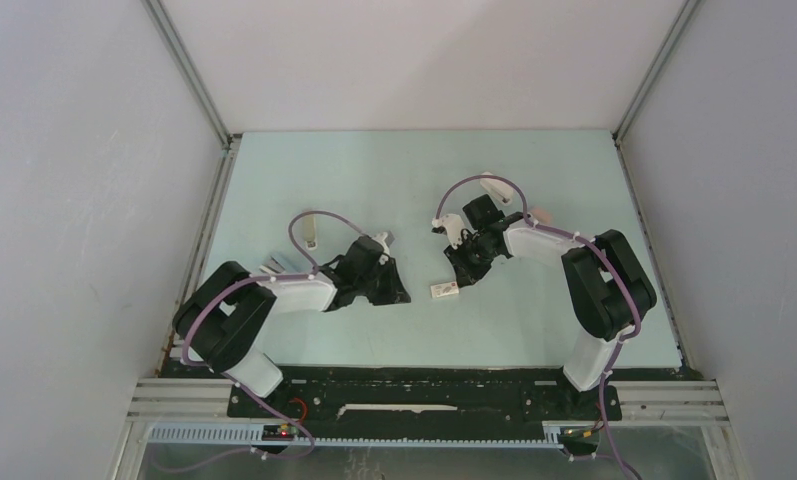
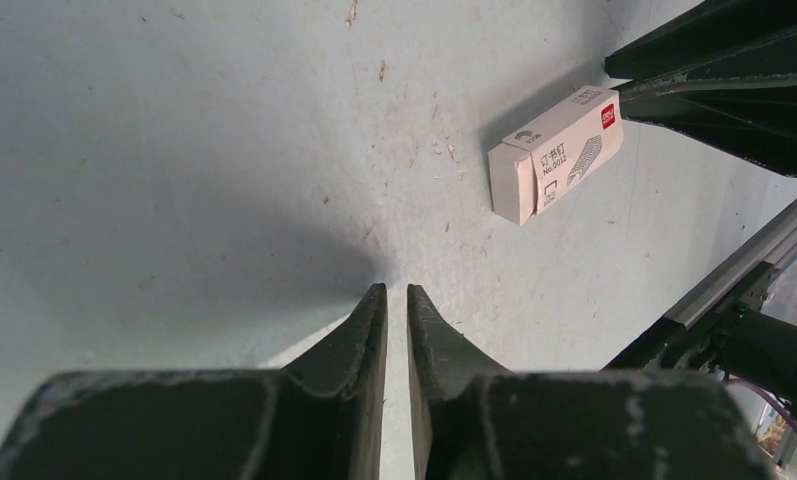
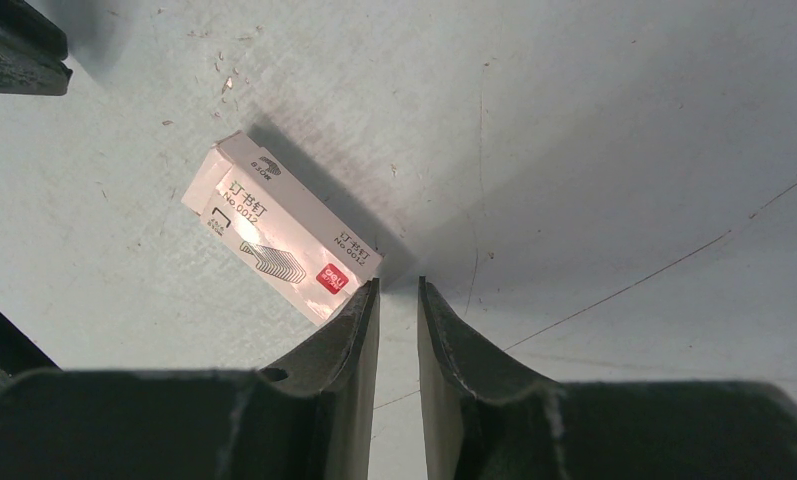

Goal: Unload the staples from the stapler
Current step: Close the staple box at the center of the board.

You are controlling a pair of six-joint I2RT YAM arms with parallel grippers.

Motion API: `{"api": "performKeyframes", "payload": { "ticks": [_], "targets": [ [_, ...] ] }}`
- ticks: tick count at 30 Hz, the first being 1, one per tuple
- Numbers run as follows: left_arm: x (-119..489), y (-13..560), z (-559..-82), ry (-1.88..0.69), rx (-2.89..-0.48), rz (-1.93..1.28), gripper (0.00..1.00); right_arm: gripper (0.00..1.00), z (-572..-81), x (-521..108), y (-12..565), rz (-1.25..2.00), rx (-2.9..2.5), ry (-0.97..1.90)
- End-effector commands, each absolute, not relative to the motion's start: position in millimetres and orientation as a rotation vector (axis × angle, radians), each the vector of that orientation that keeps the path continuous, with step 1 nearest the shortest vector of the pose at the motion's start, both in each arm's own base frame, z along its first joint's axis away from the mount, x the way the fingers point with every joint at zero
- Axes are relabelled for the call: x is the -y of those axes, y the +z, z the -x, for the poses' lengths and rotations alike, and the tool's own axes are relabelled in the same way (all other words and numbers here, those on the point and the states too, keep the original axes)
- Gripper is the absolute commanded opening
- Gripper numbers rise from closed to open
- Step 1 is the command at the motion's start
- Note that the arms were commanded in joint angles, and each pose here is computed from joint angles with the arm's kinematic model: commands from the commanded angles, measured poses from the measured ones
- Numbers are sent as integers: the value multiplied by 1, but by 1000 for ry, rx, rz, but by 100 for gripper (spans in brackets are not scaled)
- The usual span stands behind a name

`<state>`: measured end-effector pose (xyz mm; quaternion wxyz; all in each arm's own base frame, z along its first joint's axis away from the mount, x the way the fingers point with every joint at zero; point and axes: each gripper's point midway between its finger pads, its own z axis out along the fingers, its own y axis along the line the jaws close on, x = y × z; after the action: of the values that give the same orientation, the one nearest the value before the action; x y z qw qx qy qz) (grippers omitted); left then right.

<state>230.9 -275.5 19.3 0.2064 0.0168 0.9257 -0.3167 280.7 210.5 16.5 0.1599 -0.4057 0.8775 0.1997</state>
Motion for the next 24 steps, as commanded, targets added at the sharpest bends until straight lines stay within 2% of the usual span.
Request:
{"api": "performKeyframes", "payload": {
  "ticks": [1,24],
  "targets": [
    [291,39,-243,-933,-2518,-109,17,29,-281,-209,17,1173,-2519,564],
    [308,26,-242,-916,-2609,-174,5,29,-280,-212,18,1174,-2513,576]
  ]
}}
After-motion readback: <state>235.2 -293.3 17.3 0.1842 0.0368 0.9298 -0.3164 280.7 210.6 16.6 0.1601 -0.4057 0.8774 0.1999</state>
